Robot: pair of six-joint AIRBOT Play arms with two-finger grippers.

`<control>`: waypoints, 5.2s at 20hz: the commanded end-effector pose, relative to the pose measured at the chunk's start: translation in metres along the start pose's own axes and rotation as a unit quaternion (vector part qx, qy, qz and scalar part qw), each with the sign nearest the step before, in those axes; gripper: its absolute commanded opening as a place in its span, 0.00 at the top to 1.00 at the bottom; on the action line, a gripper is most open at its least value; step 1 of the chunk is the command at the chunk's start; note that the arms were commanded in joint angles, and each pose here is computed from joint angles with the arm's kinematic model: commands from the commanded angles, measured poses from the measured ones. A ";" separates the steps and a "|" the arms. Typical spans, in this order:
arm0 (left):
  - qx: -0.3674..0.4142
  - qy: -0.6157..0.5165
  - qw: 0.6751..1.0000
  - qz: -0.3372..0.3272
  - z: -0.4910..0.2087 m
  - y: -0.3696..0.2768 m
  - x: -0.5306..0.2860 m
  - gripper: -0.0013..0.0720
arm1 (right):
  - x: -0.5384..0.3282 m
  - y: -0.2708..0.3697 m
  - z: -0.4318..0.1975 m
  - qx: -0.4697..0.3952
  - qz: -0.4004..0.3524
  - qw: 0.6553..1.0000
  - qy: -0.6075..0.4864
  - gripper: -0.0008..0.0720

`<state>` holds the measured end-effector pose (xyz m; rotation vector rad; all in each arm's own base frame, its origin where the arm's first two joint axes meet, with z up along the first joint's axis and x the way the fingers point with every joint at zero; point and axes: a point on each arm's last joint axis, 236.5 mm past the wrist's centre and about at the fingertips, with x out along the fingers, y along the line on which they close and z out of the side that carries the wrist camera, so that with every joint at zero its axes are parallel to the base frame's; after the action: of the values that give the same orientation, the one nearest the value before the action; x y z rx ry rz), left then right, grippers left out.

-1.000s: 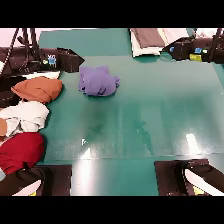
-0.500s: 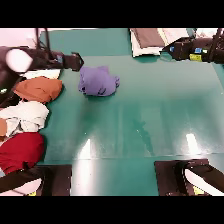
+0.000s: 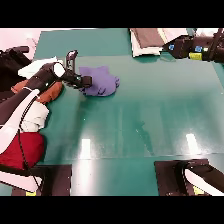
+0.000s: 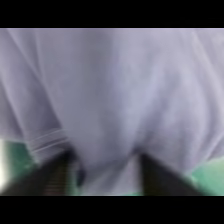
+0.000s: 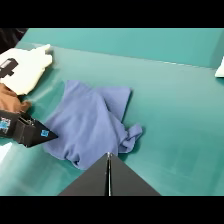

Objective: Fold the shirts.

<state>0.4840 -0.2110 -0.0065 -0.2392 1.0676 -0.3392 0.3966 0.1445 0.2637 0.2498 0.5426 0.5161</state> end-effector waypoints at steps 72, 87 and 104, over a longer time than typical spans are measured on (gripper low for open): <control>0.055 -0.031 0.998 0.006 -0.051 0.030 -0.105 0.95 | -0.034 -0.120 -0.336 0.285 -0.106 0.884 0.357 0.37; 0.102 -0.111 0.988 0.024 0.002 0.016 -0.161 0.95 | 0.071 -0.075 -0.244 0.104 -0.034 0.942 0.317 0.97; 0.232 -0.616 0.752 0.030 -0.001 -0.115 -0.670 0.95 | -0.281 0.017 0.112 -0.144 -0.256 0.935 -0.201 0.97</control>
<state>0.2065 -0.0672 0.5611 0.0492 -0.2852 -0.2939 0.2676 0.0085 0.4612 -0.0397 0.1465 0.0869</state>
